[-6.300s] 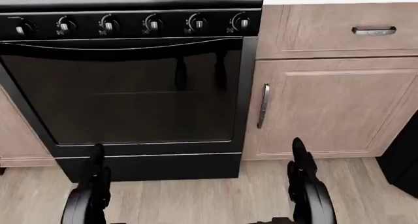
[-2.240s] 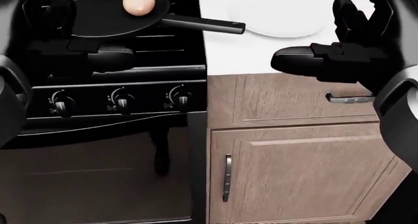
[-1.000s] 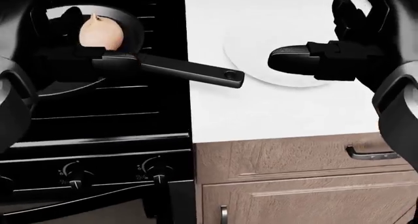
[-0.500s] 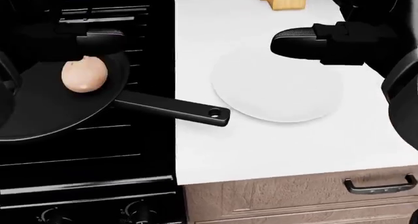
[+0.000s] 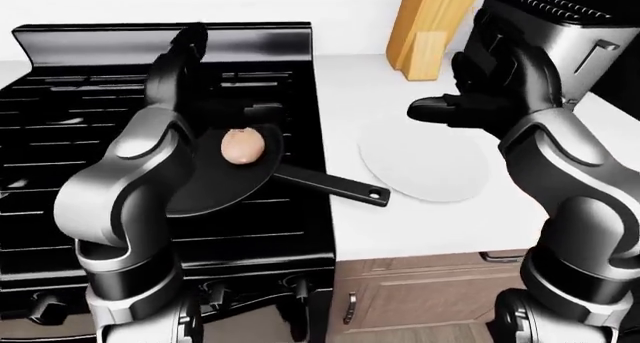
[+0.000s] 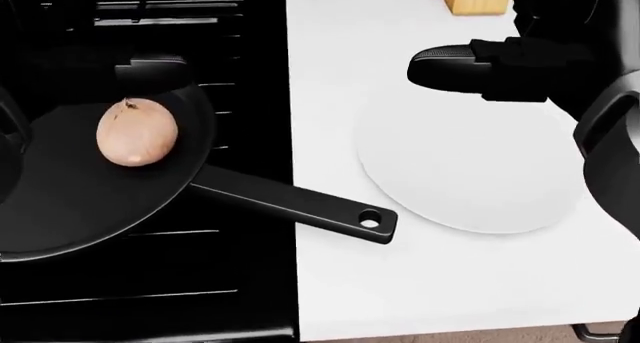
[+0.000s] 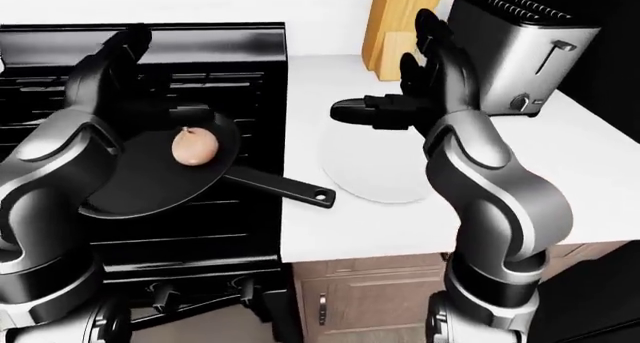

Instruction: Pick the onion from the pan and place it on the plate.

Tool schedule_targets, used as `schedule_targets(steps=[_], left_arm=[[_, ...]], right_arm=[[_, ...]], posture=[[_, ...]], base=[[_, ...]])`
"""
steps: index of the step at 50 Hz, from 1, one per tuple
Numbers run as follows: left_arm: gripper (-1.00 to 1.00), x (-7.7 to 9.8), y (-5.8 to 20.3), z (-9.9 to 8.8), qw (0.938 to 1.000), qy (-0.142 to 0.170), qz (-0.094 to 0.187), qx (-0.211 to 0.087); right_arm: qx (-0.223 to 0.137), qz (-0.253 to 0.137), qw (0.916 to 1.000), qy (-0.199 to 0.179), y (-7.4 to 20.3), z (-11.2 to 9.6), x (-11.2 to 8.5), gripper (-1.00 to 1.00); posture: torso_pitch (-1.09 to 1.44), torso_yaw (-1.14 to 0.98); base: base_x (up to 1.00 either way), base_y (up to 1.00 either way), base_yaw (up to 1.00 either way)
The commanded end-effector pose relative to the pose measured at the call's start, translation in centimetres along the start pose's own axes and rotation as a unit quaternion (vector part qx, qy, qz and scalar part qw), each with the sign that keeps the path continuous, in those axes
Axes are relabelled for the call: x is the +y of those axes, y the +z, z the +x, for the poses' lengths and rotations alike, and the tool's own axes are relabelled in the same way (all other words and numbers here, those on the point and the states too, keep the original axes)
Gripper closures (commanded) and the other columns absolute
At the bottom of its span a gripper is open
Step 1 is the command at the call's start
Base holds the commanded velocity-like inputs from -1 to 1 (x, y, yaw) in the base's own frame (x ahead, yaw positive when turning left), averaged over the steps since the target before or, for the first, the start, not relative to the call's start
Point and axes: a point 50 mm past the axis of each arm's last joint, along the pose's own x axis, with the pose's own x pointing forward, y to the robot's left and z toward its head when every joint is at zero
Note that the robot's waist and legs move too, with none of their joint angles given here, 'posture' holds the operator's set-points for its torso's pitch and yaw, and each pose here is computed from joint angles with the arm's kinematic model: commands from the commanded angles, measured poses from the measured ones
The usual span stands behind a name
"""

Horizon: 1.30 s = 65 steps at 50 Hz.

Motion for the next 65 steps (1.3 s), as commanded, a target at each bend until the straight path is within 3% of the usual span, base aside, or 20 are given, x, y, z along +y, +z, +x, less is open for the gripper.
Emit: schedule_targets(steps=[1,18,39,51,65], left_arm=[[-1.00,-0.2,1.7,-0.3,0.9991,-0.005,-0.002,-0.043],[-1.00,-0.2,2.0,-0.2,0.9989,-0.005,-0.003,-0.047],[-1.00,1.1,3.1,-0.6,0.9984,0.005,-0.002,-0.057],[-1.00,2.1,3.1,-1.7,0.9989,-0.005,0.033,-0.032],[-1.00,3.4,2.8,-2.2,0.9940,-0.040,0.102,-0.006]], right_arm=[[-0.039,0.002,0.9992,-0.003,1.4,-0.3,-0.1,-1.00],[-0.042,-0.001,0.9991,0.002,1.8,-0.1,0.1,-1.00],[-0.040,-0.008,0.9992,0.001,1.9,0.1,-0.1,-1.00],[-0.040,-0.006,0.9992,0.002,1.9,0.1,0.0,-1.00],[-0.041,-0.002,0.9992,0.002,1.8,0.0,-0.2,-1.00]], posture=[[0.00,0.00],[0.00,0.00],[0.00,0.00],[0.00,0.00],[0.00,0.00]], base=[[0.00,0.00,0.00],[-0.03,0.00,0.00],[0.00,0.00,0.00],[0.00,0.00,0.00],[0.00,0.00,0.00]])
